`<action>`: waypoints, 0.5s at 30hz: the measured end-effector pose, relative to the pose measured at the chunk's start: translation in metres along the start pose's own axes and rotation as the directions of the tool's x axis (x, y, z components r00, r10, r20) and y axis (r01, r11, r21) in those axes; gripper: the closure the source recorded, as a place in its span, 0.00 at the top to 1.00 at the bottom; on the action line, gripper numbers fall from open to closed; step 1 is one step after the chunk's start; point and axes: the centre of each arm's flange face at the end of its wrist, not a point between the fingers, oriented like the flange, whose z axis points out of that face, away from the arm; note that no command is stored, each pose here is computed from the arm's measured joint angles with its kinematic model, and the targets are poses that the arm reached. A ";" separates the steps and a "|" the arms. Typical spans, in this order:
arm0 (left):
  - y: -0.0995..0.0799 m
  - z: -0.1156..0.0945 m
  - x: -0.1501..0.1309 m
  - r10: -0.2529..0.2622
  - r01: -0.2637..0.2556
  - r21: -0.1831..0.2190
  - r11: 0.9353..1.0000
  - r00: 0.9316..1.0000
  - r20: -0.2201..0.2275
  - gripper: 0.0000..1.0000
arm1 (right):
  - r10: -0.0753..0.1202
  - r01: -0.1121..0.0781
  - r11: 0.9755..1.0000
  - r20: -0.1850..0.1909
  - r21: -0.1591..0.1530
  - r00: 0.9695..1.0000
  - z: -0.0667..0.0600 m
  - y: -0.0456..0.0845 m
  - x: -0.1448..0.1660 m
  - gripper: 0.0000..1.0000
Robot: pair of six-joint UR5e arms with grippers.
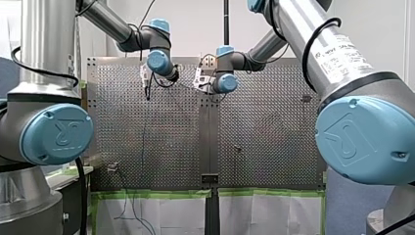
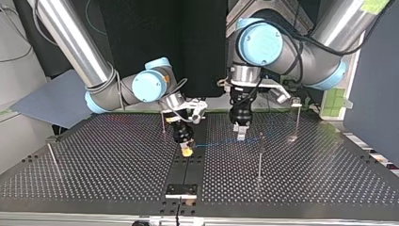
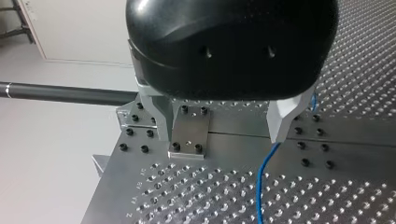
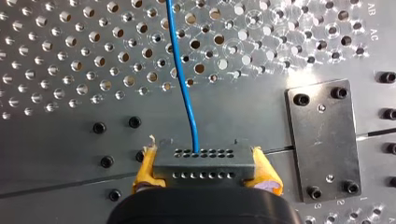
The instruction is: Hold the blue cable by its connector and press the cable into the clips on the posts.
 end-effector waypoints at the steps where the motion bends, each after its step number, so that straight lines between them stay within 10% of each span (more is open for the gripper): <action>1: -0.001 0.003 0.000 0.000 0.000 -0.008 1.000 1.000 0.002 1.00 | 0.000 0.000 1.000 0.000 0.000 1.000 0.000 0.000 0.000 0.00; 15: 0.016 0.035 0.010 0.043 -0.045 -0.102 0.994 0.999 -0.019 1.00 | -0.001 0.001 1.000 0.000 -0.002 1.000 0.000 0.002 0.001 0.00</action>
